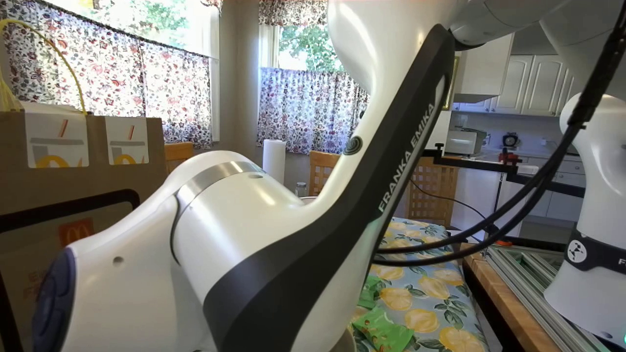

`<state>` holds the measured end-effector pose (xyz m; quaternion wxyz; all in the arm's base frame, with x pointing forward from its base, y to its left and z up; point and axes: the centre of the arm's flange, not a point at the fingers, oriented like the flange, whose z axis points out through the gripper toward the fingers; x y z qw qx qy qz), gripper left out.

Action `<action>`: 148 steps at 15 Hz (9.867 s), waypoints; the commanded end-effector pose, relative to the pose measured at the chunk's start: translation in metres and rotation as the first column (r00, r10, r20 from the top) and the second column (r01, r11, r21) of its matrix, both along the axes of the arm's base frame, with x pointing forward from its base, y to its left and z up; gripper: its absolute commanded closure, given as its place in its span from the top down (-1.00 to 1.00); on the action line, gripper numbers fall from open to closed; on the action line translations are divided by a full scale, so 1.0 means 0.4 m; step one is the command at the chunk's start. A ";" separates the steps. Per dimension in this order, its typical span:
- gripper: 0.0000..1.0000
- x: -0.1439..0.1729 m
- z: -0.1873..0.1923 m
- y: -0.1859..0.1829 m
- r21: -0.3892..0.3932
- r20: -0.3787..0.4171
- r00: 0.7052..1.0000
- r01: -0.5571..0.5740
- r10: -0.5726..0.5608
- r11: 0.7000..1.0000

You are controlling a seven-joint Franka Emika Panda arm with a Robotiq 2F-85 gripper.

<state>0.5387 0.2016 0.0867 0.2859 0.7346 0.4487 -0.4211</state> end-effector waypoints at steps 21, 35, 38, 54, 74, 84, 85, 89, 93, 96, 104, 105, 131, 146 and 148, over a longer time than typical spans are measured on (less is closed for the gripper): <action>-0.91 -0.036 0.029 -0.017 -0.011 -0.062 0.997 -0.047 0.046 0.999; -0.91 -0.077 0.024 -0.031 -0.040 -0.133 0.986 -0.104 0.098 0.994; -0.91 -0.075 0.023 -0.023 -0.029 -0.136 0.985 -0.107 0.102 0.994; -0.91 -0.033 0.029 -0.062 -0.052 -0.111 0.993 -0.041 0.036 0.998; -0.91 -0.019 0.019 0.015 0.011 -0.037 0.998 -0.054 0.055 0.998; -0.91 -0.037 0.075 0.012 0.136 0.057 0.998 -0.048 0.040 0.990; -0.91 -0.041 0.087 0.012 0.148 0.063 0.997 -0.050 0.041 0.988; -0.91 -0.056 0.127 0.008 0.168 0.098 0.995 -0.049 0.032 0.985; -0.91 -0.085 0.171 -0.014 0.152 0.122 0.992 -0.034 0.016 0.988; -0.91 -0.115 0.207 -0.047 0.161 0.112 0.994 -0.011 -0.008 0.987; -0.91 -0.129 0.257 -0.215 0.324 0.345 0.887 0.192 -0.305 0.926; -0.91 -0.131 0.257 -0.238 0.344 0.374 0.862 0.214 -0.342 0.914; -0.91 -0.107 0.051 -0.532 0.636 0.380 0.565 0.415 -0.732 0.651; -0.66 -0.093 0.020 -0.540 0.633 0.380 0.586 0.399 -0.715 0.664; -0.66 -0.090 0.017 -0.540 0.633 0.380 0.587 0.399 -0.715 0.663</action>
